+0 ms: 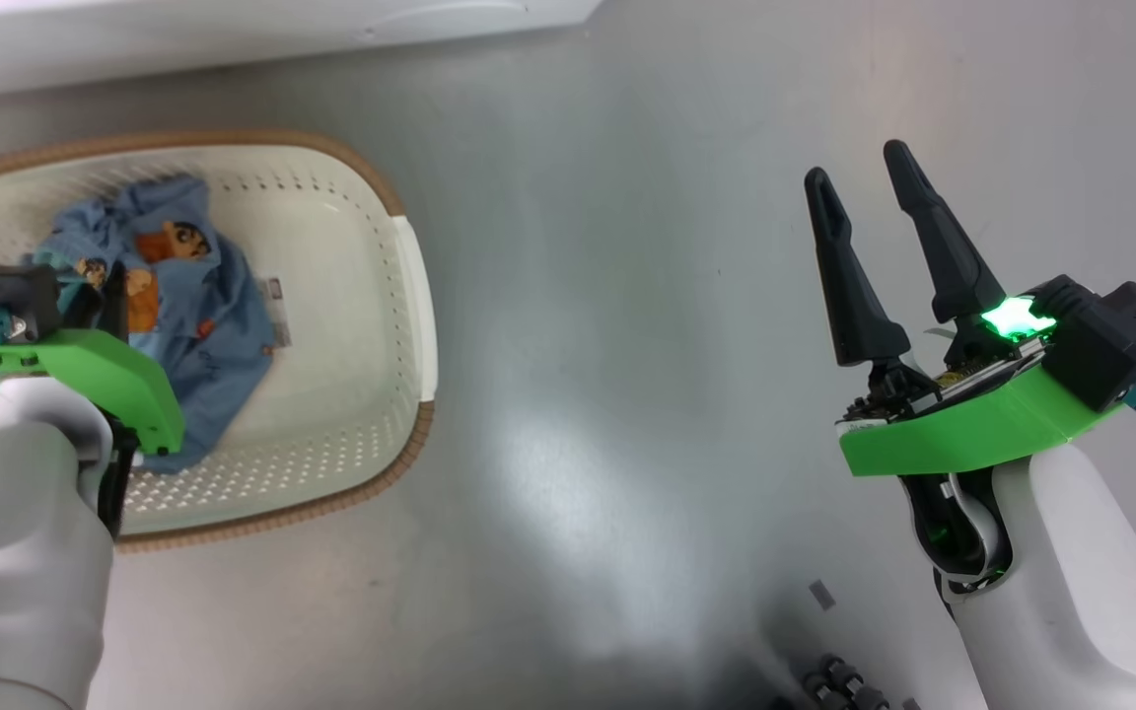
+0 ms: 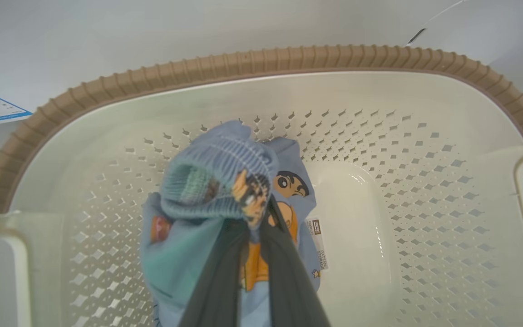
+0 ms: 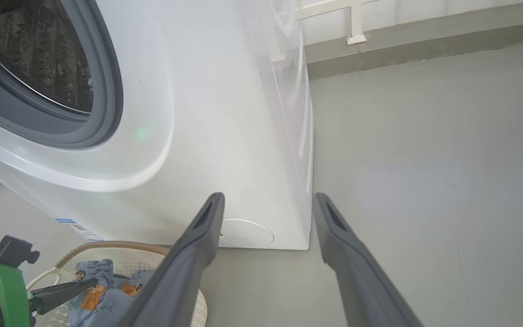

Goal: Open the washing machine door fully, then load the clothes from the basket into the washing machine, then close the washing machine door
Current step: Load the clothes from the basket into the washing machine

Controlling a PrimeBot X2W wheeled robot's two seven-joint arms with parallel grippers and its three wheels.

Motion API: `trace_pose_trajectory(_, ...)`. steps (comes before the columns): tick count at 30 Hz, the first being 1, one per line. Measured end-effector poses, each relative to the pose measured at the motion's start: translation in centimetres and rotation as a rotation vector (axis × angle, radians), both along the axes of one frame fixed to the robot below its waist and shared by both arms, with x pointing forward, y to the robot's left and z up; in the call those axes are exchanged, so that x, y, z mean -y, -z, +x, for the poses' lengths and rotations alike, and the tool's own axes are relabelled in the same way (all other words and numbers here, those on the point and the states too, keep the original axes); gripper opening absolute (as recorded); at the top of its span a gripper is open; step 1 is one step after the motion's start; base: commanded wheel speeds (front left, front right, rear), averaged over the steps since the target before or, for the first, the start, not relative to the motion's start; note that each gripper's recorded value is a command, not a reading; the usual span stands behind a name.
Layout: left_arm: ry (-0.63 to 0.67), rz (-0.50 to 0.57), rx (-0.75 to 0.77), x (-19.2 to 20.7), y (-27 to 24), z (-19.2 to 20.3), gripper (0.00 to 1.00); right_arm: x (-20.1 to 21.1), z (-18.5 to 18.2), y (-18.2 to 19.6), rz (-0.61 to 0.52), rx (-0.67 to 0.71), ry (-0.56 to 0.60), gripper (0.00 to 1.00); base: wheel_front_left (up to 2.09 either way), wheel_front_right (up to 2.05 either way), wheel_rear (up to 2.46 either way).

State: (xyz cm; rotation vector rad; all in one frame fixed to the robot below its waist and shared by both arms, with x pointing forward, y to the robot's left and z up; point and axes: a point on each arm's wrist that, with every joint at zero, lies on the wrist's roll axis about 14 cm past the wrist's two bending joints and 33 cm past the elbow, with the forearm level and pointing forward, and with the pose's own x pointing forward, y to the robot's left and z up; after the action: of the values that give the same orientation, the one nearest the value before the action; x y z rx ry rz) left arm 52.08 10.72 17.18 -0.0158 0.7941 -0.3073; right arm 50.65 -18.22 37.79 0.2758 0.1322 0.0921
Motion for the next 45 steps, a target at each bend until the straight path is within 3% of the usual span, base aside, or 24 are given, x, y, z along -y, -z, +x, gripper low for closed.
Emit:
trace_pose_trajectory(8, -0.056, -0.083, 0.166, 0.2, -5.2, 1.7, 0.00, -0.4, -0.3, -1.6, 0.002, 0.025, -0.015, 1.00, 0.00, 0.00, 0.00)
trace_pose_trajectory(18, -0.116, -0.142, 0.316, -0.5, -10.7, 0.9, 0.00, -0.6, -0.9, -3.9, 0.004, 0.065, -0.025, 1.00, 0.00, 0.00, 0.00)
trace_pose_trajectory(45, -0.192, -0.244, 0.612, -1.4, -24.6, -4.8, 0.00, 0.9, -6.3, -10.7, -0.014, 0.163, -0.006, 1.00, 0.00, 0.00, 0.00)
